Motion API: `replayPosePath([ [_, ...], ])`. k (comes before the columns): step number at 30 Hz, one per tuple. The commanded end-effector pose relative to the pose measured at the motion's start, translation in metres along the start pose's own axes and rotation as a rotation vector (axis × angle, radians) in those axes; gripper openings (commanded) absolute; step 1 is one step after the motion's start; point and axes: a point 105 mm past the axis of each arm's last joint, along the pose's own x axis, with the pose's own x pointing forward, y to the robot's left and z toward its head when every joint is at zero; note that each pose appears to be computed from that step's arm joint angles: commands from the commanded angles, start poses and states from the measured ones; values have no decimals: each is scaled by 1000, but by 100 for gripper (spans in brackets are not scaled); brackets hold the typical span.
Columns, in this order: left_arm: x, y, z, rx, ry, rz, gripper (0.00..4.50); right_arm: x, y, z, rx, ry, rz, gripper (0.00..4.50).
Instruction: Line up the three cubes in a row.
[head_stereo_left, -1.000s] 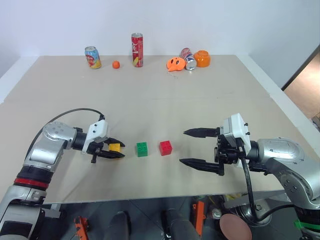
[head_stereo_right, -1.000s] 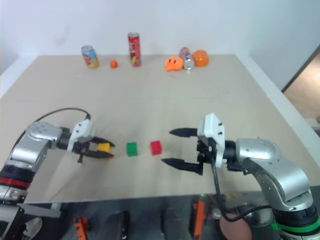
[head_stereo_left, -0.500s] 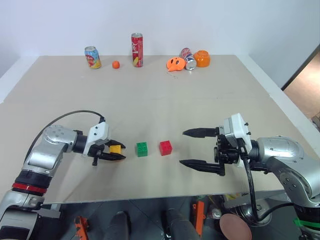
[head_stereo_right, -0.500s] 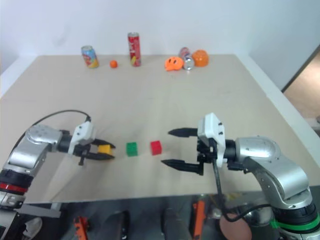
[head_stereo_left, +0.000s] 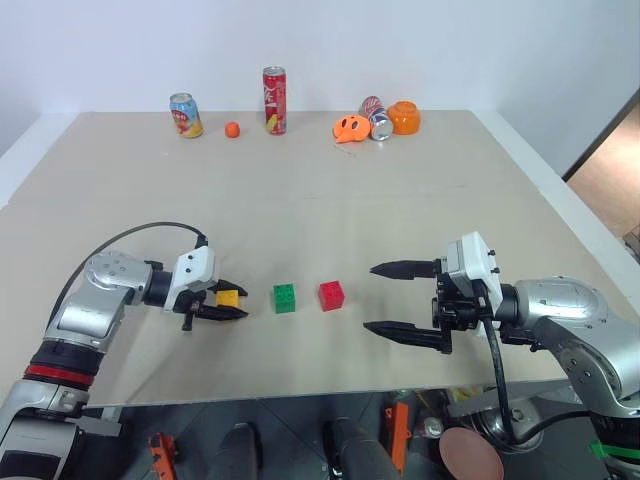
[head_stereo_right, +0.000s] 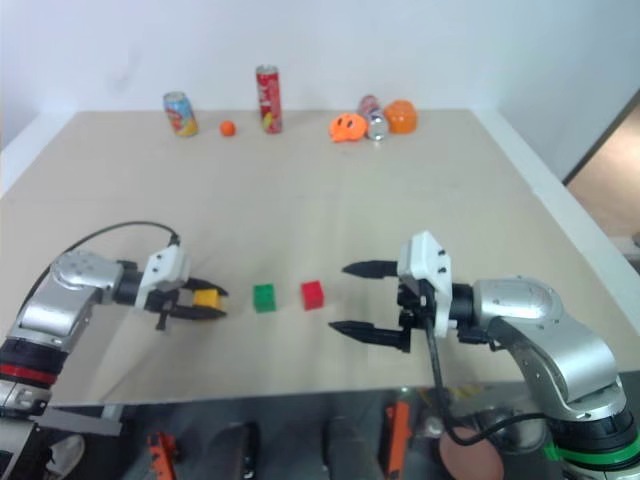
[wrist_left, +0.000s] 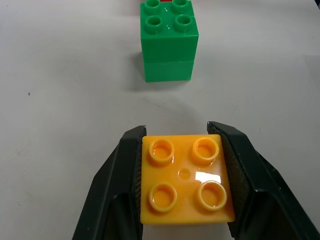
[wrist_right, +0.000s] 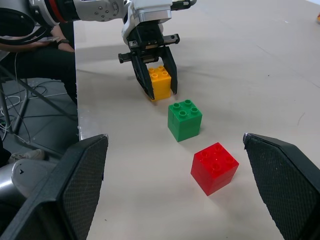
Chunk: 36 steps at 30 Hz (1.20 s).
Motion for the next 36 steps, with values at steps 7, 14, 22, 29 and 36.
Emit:
replayPosePath([
  [7,3,8,7,-12,-37,28,311,-1,-1,7,-37,-15,-1,450],
  [14,3,15,15,6,-75,73,445,-1,-3,8,-40,-17,1,450],
  [22,-6,1,35,-81,-160,-50,445,-1,-4,10,-42,-19,10,450],
  [29,-15,-13,52,-140,-183,-130,445,-1,-6,10,-45,-15,13,450],
  [36,-28,19,76,-22,-248,85,445,0,-5,10,-46,-16,19,450],
])
